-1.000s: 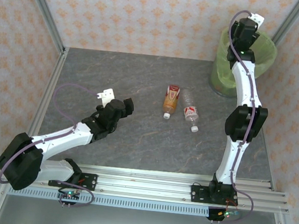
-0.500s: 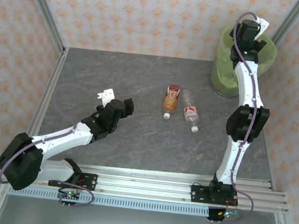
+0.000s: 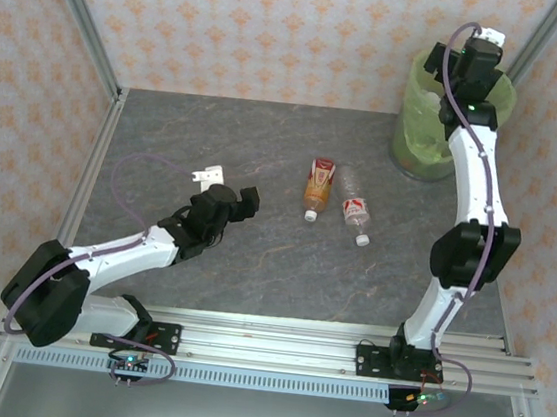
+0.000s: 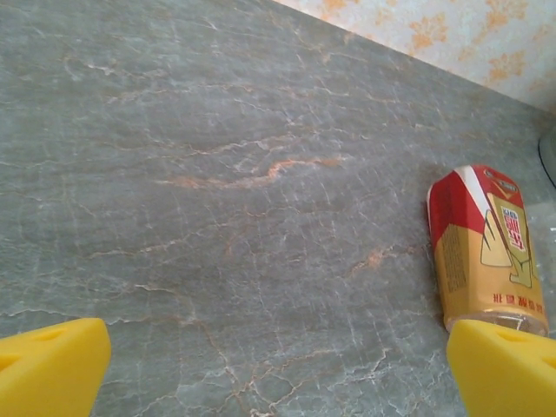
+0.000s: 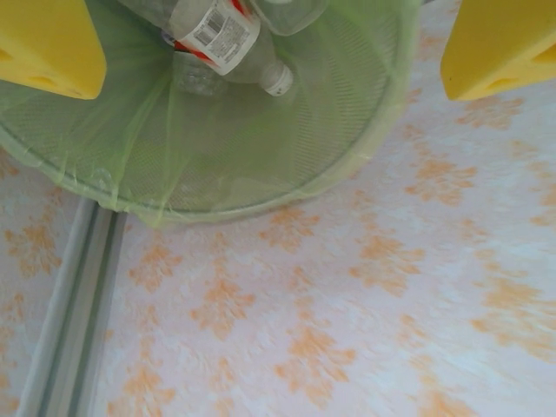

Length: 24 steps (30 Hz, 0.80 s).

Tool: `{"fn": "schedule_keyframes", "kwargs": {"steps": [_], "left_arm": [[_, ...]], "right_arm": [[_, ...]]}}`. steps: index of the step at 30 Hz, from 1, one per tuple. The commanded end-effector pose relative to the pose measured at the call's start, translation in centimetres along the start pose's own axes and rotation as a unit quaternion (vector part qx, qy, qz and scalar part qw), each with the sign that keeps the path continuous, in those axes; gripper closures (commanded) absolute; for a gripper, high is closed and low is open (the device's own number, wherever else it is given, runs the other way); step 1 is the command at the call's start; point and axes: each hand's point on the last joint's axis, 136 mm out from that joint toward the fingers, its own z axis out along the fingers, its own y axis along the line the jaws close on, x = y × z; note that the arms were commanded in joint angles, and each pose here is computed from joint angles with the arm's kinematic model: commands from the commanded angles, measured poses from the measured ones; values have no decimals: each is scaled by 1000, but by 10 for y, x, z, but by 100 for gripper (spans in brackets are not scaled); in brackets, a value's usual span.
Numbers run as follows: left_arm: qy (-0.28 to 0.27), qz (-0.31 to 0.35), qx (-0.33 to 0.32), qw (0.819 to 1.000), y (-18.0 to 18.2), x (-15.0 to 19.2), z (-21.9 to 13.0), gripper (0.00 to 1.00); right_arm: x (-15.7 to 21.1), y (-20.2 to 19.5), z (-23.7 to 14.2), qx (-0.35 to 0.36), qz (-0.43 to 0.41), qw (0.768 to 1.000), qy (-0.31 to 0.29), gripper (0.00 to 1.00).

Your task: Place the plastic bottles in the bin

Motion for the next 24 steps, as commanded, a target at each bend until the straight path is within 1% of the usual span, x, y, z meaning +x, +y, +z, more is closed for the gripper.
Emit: {"fn": "schedule_keyframes", "kwargs": {"steps": [1, 3, 6, 8, 11, 15, 18, 21, 24], "left_arm": [[2, 10, 43, 999, -26, -13, 2, 0], [8, 9, 58, 998, -35, -16, 2, 0], [13, 8, 63, 998, -42, -20, 2, 0], [13, 8, 63, 998, -45, -24, 2, 0], [11, 6, 60, 998, -46, -29, 1, 0], [2, -7, 58, 998, -48, -37, -1, 0], [-2, -14, 57, 998, -49, -40, -2, 0], [-3, -19, 62, 998, -50, -41, -3, 0], [-7, -22, 82, 996, -55, -41, -4, 0]], "right_arm": [[-19, 24, -44, -75, -37, 996, -4, 1], [-13, 35, -60, -106, -47, 993, 5, 1], [1, 57, -89, -172, -62, 983, 18, 1], [17, 74, -109, -223, -71, 971, 38, 1], [41, 92, -133, -262, -86, 960, 54, 1], [69, 107, -156, -291, -84, 952, 51, 1], [92, 114, -169, -313, -75, 945, 63, 1], [117, 116, -174, -322, -48, 941, 90, 1], [147, 112, -173, -315, -19, 940, 132, 1]]}}
